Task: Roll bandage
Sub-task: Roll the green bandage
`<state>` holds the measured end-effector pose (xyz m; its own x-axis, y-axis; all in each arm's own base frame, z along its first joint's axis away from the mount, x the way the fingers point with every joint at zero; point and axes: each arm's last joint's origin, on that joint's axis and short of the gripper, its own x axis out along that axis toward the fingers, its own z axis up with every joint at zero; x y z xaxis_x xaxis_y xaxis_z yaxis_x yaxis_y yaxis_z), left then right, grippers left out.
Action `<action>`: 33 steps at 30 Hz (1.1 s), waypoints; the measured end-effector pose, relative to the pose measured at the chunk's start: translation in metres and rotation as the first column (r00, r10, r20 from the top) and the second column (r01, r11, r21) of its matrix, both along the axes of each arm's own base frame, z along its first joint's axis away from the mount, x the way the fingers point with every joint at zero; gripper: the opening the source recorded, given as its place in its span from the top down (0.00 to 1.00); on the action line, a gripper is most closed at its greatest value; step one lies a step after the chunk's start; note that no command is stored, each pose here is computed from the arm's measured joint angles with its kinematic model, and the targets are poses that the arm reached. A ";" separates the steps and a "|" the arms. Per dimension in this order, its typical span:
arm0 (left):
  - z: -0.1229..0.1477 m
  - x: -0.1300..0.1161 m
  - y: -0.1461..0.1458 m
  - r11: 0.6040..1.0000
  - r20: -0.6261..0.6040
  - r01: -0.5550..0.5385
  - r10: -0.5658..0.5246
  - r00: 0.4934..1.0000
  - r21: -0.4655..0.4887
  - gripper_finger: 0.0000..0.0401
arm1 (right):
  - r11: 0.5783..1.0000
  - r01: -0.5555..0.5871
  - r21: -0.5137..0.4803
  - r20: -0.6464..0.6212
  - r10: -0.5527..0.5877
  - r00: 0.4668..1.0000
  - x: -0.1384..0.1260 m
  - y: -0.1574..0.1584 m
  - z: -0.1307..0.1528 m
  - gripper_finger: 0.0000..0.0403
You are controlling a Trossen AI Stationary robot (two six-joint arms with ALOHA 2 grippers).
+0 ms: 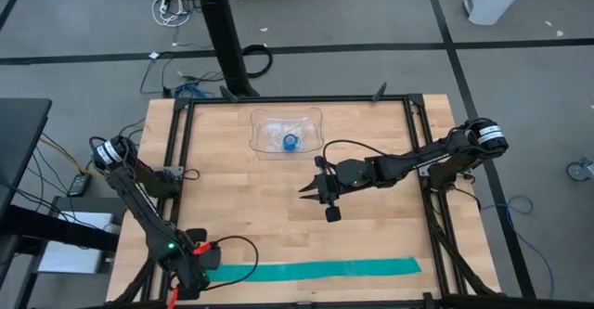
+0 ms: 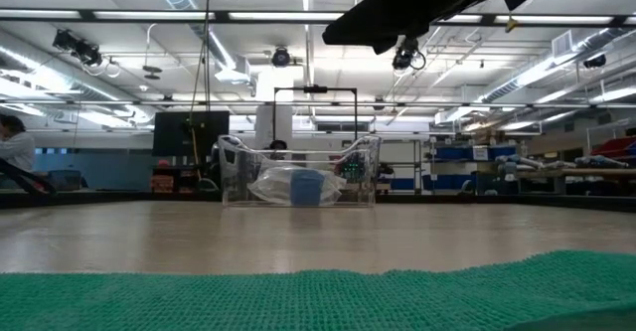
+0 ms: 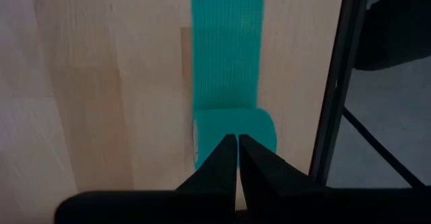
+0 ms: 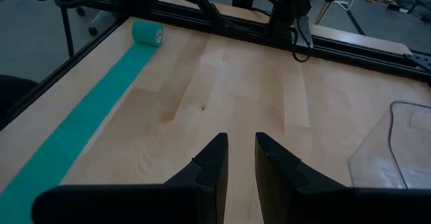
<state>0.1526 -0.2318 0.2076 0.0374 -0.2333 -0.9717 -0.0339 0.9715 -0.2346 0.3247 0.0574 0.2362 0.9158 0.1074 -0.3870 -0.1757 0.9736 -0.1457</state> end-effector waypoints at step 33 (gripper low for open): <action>-0.032 0.005 -0.025 0.999 -0.040 0.036 -0.037 0.999 -0.009 0.94 | 1.000 -0.008 -0.017 0.003 0.008 1.000 0.000 0.000 0.000 0.85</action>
<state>0.1573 -0.2567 0.1758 -0.0100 -0.2419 -0.9703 -0.0081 0.9703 -0.2418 0.3246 0.0574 0.2362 0.9160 0.1082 -0.3863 -0.1830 0.9696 -0.1624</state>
